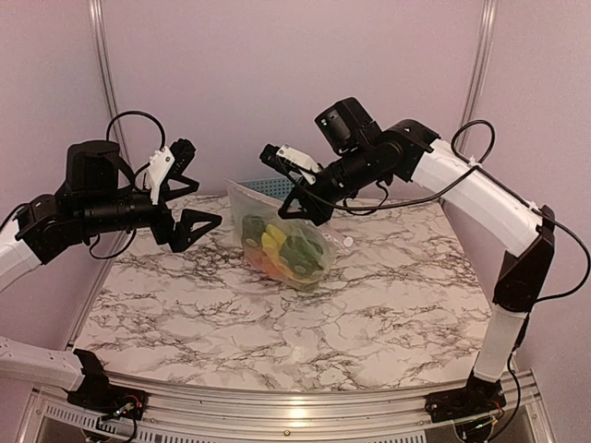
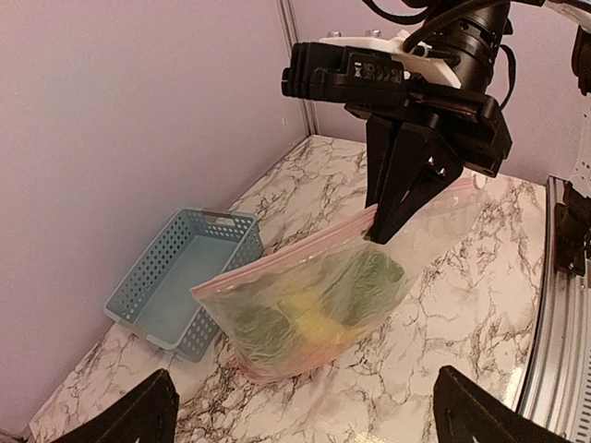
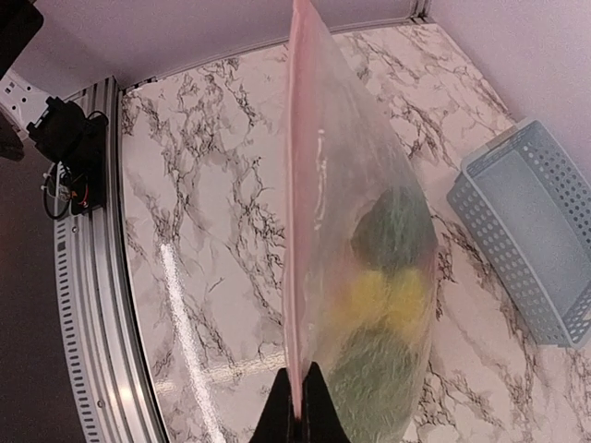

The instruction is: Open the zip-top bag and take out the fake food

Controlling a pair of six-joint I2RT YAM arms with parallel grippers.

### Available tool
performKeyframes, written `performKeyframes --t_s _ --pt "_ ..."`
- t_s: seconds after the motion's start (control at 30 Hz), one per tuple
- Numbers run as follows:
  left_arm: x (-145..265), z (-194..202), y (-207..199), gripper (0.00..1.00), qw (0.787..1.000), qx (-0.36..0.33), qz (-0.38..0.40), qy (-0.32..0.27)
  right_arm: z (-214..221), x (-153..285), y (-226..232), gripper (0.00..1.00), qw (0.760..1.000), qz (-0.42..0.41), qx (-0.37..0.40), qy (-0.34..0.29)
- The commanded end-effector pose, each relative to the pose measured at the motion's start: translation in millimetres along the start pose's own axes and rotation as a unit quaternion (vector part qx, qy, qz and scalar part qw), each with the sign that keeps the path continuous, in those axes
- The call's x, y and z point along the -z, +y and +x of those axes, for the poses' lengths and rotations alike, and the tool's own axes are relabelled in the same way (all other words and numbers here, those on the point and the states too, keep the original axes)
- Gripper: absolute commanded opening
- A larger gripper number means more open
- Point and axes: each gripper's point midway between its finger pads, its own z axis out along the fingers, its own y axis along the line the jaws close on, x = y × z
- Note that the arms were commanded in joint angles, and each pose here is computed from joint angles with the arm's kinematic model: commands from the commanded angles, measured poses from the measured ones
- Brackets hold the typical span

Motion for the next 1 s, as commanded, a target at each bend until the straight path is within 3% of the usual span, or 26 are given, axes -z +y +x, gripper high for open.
performKeyframes --t_s 0.0,0.23,0.4,0.73,0.83,0.9,0.97 --pt "-16 -29 -2 0.98 0.992 -0.118 -0.019 -0.031 -8 2 16 0.00 0.999 0.009 0.035 -0.007" --pt "-29 -41 -24 0.92 0.981 -0.186 0.004 -0.048 -29 11 39 0.00 0.998 -0.008 0.054 -0.030" --pt "-44 -30 -38 0.88 0.976 -0.216 0.024 -0.031 -23 8 48 0.00 0.998 -0.021 0.062 -0.023" --pt "-50 -12 -40 0.52 0.966 -0.260 -0.006 0.012 -14 5 55 0.00 0.997 -0.040 0.066 -0.015" --pt "-47 0 -35 0.35 0.966 -0.255 -0.020 0.035 -18 10 54 0.00 0.997 -0.033 0.071 -0.024" --pt "-46 8 -26 0.19 0.968 -0.243 -0.045 0.052 -21 13 53 0.00 0.996 -0.030 0.075 -0.031" --pt "-44 18 -20 0.18 0.967 -0.238 -0.060 0.066 -21 14 54 0.00 0.996 -0.029 0.078 -0.034"
